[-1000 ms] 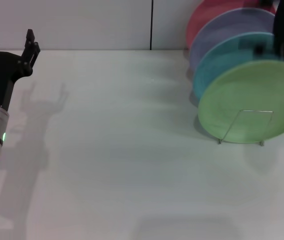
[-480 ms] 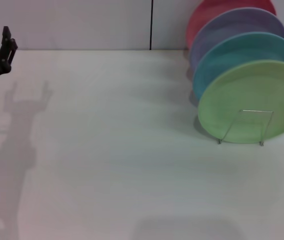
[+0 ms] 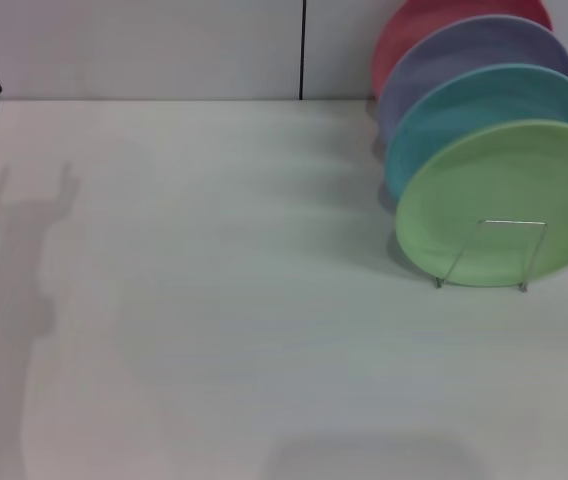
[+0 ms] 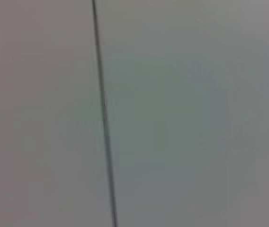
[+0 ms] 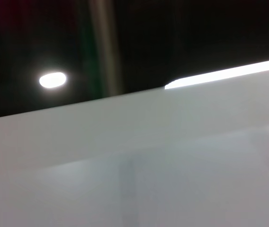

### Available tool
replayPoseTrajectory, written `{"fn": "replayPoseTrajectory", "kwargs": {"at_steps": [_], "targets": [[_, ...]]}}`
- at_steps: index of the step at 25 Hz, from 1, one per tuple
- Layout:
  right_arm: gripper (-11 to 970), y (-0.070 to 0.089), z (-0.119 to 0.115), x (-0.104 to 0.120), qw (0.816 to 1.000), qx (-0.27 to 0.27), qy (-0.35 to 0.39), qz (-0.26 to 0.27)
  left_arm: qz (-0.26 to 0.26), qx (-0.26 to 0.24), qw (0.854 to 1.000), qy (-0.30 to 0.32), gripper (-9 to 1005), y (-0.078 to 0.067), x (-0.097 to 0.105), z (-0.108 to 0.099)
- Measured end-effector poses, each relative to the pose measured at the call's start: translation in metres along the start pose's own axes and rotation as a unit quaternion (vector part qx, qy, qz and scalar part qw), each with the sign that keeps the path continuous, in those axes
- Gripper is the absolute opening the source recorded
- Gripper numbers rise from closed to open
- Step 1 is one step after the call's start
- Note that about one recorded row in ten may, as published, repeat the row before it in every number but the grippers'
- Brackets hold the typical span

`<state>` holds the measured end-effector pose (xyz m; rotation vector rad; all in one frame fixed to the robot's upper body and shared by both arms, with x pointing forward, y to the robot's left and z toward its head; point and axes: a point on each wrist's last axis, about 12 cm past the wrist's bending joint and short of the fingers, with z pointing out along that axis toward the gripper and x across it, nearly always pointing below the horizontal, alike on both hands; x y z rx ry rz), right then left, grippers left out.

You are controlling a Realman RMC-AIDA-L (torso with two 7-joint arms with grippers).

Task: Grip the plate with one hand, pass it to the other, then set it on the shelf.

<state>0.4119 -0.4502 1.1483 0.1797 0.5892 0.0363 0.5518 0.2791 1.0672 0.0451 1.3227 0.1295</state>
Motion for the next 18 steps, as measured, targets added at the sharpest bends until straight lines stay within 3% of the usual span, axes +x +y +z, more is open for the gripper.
{"fn": "replayPoseTrajectory", "kwargs": {"at_steps": [3,8,18], "targets": [[614,-0.004,-0.039,0.011,0.992,0.098,0.016,-0.076,-0.007,-0.019,1.0,0.007,827,0.008,0.003,-0.002],[614,-0.002,-0.075,0.021,0.959,0.202,0.079,-0.181,-0.042,-0.033,0.998,0.019,827,0.018,0.011,-0.009],[614,-0.01,-0.095,0.035,0.936,0.255,0.17,-0.173,-0.028,-0.038,0.998,0.043,827,0.031,0.022,-0.018]]}}
